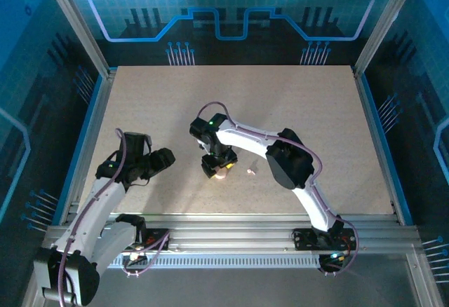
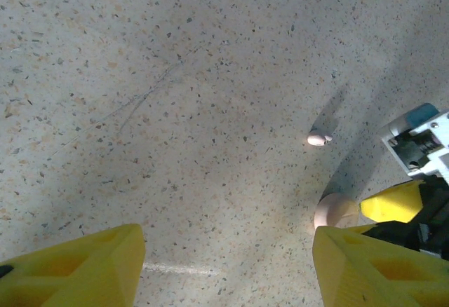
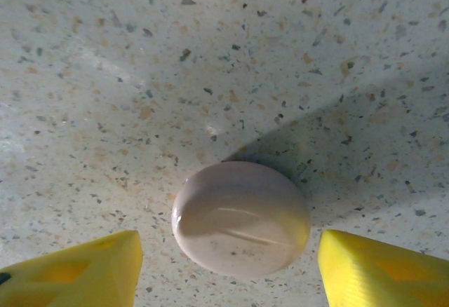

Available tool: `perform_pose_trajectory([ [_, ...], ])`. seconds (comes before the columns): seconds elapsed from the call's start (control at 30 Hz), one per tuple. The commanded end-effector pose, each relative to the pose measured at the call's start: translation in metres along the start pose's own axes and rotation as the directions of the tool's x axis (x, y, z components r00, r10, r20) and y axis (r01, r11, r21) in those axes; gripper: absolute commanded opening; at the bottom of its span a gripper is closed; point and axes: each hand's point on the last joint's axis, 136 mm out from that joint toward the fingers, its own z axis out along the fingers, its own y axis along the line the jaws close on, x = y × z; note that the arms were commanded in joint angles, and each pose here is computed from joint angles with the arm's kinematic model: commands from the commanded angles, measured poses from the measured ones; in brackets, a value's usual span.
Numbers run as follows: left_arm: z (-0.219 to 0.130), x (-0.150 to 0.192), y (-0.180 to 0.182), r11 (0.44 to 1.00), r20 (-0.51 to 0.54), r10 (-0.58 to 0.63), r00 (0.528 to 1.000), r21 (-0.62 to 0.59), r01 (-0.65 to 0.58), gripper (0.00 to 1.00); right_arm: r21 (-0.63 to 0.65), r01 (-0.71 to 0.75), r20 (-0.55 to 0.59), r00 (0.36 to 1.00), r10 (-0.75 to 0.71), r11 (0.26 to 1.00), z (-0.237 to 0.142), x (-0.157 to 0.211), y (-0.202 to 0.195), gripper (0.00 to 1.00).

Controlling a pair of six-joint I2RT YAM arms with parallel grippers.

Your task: Insert the wireless bluetooth earbuds into the charging case

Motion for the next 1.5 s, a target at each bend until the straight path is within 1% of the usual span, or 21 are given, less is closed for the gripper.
perform_pose_trajectory([
  [0.0, 0.001, 0.007, 0.004, 1.0, -0.025, -0.018, 1.0, 0.005, 0.018, 0.64, 0.024, -0.016, -0.031, 0.999, 0.016, 1.0, 0.005, 0.003, 0.002, 0.68],
  [0.2, 0.001, 0.007, 0.004, 1.0, -0.024, -0.016, 1.0, 0.008, 0.016, 0.64, 0.022, -0.032, -0.052, 0.998, 0.033, 0.999, 0.017, 0.003, 0.002, 0.66],
  [0.37, 0.001, 0.007, 0.003, 1.0, -0.024, -0.011, 1.0, 0.011, 0.012, 0.64, 0.034, -0.044, -0.05, 0.998, 0.045, 0.998, 0.018, 0.003, -0.002, 0.59],
  [0.5, 0.001, 0.006, 0.002, 1.0, -0.019, -0.003, 1.0, 0.016, 0.004, 0.63, 0.041, -0.056, -0.024, 0.998, 0.057, 0.998, 0.011, 0.002, -0.006, 0.53],
  [0.6, 0.0, 0.005, -0.002, 0.999, -0.009, 0.02, 1.0, 0.038, -0.019, 0.61, 0.034, -0.07, 0.018, 0.997, 0.07, 0.997, -0.002, 0.0, -0.008, 0.52],
  [0.7, -0.004, 0.003, -0.009, 0.995, 0.015, 0.051, 0.999, 0.084, -0.052, 0.6, 0.0, -0.09, 0.102, 0.991, 0.09, 0.996, -0.025, -0.006, -0.008, 0.52],
  [0.8, -0.011, 0.001, -0.021, 0.982, 0.059, 0.102, 0.993, 0.153, -0.109, 0.59, -0.065, -0.118, 0.201, 0.971, 0.129, 0.991, -0.051, -0.013, -0.006, 0.52],
  [0.9, -0.023, -0.004, -0.034, 0.958, 0.143, 0.145, 0.979, 0.228, -0.175, 0.58, -0.145, -0.135, 0.291, 0.941, 0.173, 0.98, -0.076, -0.018, 0.0, 0.52],
  [1.07, -0.047, -0.01, -0.054, 0.895, 0.319, 0.195, 0.928, 0.328, -0.301, 0.53, -0.265, -0.14, 0.398, 0.885, 0.24, 0.954, -0.111, -0.021, 0.008, 0.51],
  [1.27, -0.072, -0.014, -0.074, 0.809, 0.477, 0.2, 0.856, 0.412, -0.418, 0.47, -0.41, -0.104, 0.519, 0.791, 0.326, 0.906, -0.158, -0.023, 0.017, 0.51],
  [1.47, -0.089, -0.013, -0.091, 0.714, 0.59, 0.187, 0.786, 0.468, -0.521, 0.41, -0.501, -0.036, 0.577, 0.731, 0.364, 0.865, -0.193, -0.021, 0.028, 0.5],
])
